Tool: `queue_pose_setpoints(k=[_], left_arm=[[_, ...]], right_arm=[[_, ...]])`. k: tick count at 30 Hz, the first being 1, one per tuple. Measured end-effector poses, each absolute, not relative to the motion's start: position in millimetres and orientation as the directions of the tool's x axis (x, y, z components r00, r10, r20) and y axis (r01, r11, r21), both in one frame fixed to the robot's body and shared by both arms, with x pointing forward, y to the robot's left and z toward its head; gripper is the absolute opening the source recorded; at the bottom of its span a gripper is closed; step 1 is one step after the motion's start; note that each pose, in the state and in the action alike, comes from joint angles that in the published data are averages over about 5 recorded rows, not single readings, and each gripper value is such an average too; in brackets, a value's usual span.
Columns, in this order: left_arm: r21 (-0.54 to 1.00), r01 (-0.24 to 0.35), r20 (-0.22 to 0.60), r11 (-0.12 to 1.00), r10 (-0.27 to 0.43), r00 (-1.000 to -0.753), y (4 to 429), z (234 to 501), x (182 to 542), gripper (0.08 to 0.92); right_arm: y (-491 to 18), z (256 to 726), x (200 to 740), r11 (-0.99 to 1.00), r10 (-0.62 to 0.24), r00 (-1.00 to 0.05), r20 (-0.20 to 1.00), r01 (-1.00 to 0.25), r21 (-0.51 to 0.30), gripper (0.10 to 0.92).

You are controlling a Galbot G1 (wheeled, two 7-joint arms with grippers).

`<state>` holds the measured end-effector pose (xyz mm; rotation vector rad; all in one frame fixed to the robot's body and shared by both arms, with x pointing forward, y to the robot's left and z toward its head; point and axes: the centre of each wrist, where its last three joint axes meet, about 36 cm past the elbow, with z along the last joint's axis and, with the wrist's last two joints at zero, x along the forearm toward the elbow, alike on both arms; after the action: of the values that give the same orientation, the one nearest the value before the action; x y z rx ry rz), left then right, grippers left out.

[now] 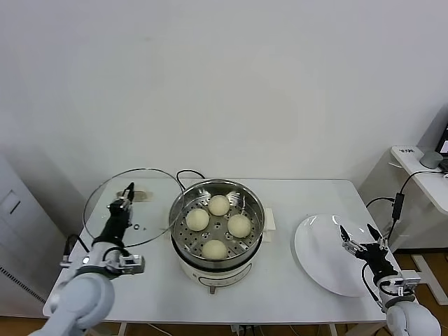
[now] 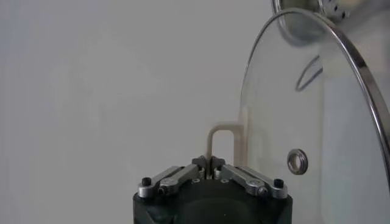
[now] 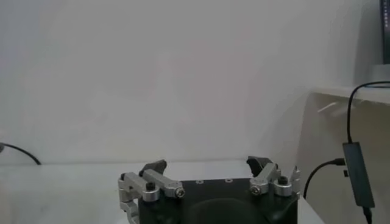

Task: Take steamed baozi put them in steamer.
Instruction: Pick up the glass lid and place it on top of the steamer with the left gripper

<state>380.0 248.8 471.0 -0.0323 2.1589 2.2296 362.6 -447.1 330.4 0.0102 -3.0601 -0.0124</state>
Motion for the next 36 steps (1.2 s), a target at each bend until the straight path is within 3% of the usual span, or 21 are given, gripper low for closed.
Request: queue_pose_setpoints(k=[19, 36], left_arm=[[0.999, -0.045, -0.044, -0.003, 0.041, -0.998, 153.9, 463.2, 383.9, 0.104], [0.999, -0.05, -0.051, 0.014, 0.095, -0.994, 100.4, 458.0, 384.4, 0.104]], right_arm=[[-443.7, 327.2, 368.0, 1.0, -0.011, -0.996, 0.092, -0.01, 0.009, 0.823], [-441.6, 325.3, 371.1, 1.0, -0.015, -0.995, 0.098, -0.014, 0.006, 0.823]])
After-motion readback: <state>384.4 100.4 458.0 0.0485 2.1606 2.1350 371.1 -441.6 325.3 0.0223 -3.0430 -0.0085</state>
